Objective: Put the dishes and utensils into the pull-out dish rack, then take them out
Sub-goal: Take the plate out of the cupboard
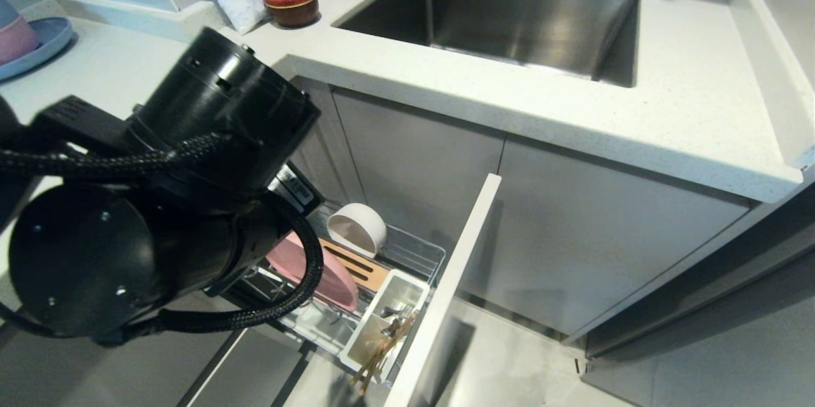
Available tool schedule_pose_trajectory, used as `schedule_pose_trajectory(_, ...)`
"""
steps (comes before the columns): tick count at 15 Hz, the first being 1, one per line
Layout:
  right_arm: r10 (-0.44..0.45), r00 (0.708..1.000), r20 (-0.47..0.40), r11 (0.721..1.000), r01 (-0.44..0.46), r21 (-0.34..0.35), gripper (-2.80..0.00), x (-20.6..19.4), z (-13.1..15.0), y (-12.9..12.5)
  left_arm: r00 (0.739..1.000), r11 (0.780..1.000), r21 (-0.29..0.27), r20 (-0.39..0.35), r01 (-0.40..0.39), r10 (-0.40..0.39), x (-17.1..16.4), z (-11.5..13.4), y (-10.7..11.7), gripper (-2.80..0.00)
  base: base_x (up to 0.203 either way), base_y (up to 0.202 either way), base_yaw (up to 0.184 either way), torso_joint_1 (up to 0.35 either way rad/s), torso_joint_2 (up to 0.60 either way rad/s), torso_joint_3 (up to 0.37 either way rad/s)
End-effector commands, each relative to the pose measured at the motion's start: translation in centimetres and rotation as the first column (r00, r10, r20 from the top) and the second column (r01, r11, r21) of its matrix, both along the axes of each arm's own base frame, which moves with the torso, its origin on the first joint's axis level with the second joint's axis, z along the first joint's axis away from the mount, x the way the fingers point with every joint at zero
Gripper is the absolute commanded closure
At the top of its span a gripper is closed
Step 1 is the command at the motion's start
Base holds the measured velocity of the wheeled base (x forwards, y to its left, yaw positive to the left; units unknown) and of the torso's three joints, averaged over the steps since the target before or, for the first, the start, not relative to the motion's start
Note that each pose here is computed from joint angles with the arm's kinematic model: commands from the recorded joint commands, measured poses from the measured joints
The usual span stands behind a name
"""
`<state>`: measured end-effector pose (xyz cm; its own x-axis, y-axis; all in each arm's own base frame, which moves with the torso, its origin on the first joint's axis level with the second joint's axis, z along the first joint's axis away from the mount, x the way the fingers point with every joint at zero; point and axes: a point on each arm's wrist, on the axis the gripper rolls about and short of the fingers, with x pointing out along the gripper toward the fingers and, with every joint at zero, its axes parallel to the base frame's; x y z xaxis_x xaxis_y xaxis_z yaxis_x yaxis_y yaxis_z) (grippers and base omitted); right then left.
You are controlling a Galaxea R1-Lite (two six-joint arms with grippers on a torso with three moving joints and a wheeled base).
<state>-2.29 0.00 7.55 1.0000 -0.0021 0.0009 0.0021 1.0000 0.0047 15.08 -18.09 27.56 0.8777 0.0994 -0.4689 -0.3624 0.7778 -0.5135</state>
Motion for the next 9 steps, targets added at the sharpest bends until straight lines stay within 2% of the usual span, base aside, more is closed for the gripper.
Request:
schedule_pose_trajectory(1, 0.001, 1.0, 0.002, 1.0, -0.001, 0.0, 0.0, 0.0, -0.1, 0.0, 0.997, 0.998, 0.045, -0.06, -0.05, 0.053, 1.1, -1.9, -0.9, 0.0, 0.0, 0.0, 0.0, 0.0, 0.0, 0.0)
schedule_pose_trajectory(2, 0.0, 1.0, 0.002, 1.0, 0.0, 0.0, 0.0, 0.0, -0.1, 0.0, 0.993, 0.995, 0.07, -0.082, -0.074, 0.079, 1.8, -2.7, -1.0, -2.8, 0.0, 0.0, 0.0, 0.0, 0.0, 0.0)
schedule_pose_trajectory(4, 0.0, 1.0, 0.002, 1.0, 0.0, 0.0, 0.0, 0.0, -0.1, 0.0, 0.988, 0.99, 0.094, -0.104, -0.105, 0.115, 2.9, -3.8, -1.4, -2.8, 0.0, 0.0, 0.0, 0.0, 0.0, 0.0)
schedule_pose_trajectory(9, 0.0, 1.0, 0.002, 1.0, 0.0, 0.0, 0.0, 0.0, -0.1, 0.0, 0.971, 0.977, 0.064, -0.113, -0.205, 0.211, 5.9, -5.2, -1.2, -2.8, 0.0, 0.0, 0.0, 0.0, 0.0, 0.0)
